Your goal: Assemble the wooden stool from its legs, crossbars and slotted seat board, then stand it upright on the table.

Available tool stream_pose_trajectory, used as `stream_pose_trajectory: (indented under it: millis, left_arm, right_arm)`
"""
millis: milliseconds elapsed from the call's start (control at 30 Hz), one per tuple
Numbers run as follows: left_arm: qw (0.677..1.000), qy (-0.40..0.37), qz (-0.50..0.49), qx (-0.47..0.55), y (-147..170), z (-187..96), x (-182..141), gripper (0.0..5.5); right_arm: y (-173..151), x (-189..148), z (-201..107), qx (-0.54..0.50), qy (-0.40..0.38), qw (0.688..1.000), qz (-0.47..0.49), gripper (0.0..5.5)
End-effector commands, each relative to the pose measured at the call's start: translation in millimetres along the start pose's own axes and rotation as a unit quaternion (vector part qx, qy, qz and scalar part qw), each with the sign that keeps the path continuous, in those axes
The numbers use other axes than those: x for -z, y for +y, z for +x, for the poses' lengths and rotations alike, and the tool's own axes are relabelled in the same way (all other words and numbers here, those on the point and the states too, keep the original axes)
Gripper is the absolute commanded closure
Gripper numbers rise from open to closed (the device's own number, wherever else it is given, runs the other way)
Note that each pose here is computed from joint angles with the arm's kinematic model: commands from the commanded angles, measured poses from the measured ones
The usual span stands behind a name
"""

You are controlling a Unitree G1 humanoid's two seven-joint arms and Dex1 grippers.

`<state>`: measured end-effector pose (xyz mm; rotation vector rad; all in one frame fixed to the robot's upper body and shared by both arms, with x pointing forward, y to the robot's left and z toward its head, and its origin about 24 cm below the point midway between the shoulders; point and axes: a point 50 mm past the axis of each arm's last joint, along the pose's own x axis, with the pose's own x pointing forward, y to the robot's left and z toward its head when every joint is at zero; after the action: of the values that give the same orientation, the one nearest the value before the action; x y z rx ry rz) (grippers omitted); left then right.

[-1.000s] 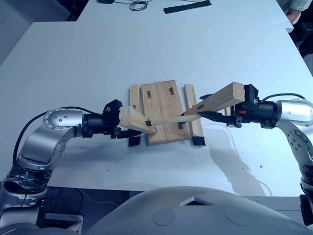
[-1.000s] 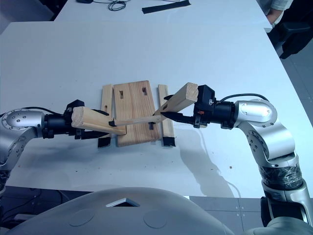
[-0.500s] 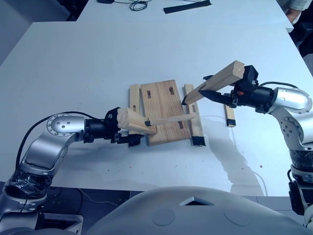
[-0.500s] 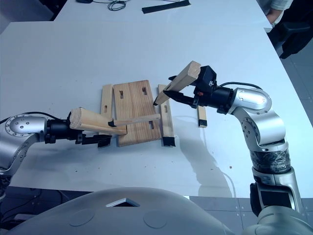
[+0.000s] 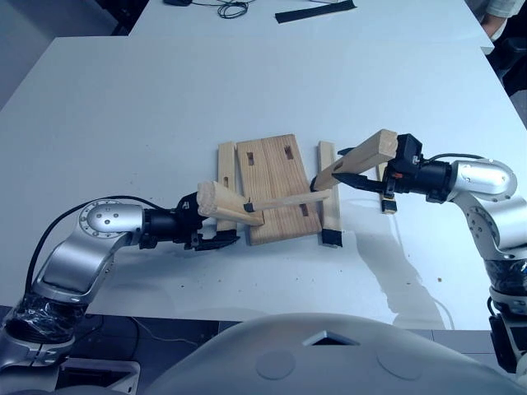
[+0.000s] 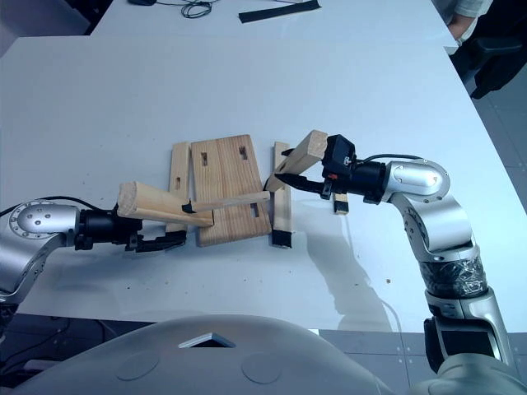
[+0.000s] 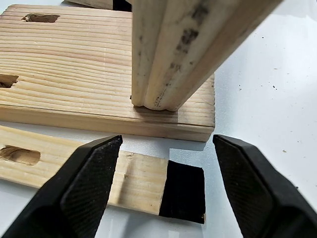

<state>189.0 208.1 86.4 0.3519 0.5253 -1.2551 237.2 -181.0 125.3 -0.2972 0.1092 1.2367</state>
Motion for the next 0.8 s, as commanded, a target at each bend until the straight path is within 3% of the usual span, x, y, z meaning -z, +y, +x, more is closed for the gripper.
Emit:
stream_pose_trajectory:
  millis: [33,800]
  left_arm:
    - [1.000,0.009,0.006,-0.015,2.4,-4.9,1.5,2.08]
    - [0.998,0.008,0.014,-0.067,21.1,-17.3,-1.9,2.08]
  right_arm:
    - [5.0,-5.8,-6.3,-0.014,0.002,1.000,0.004,3.49]
    - [55.5,-7.3,-5.2,-0.042,-0.019,0.996,0.082,3.49]
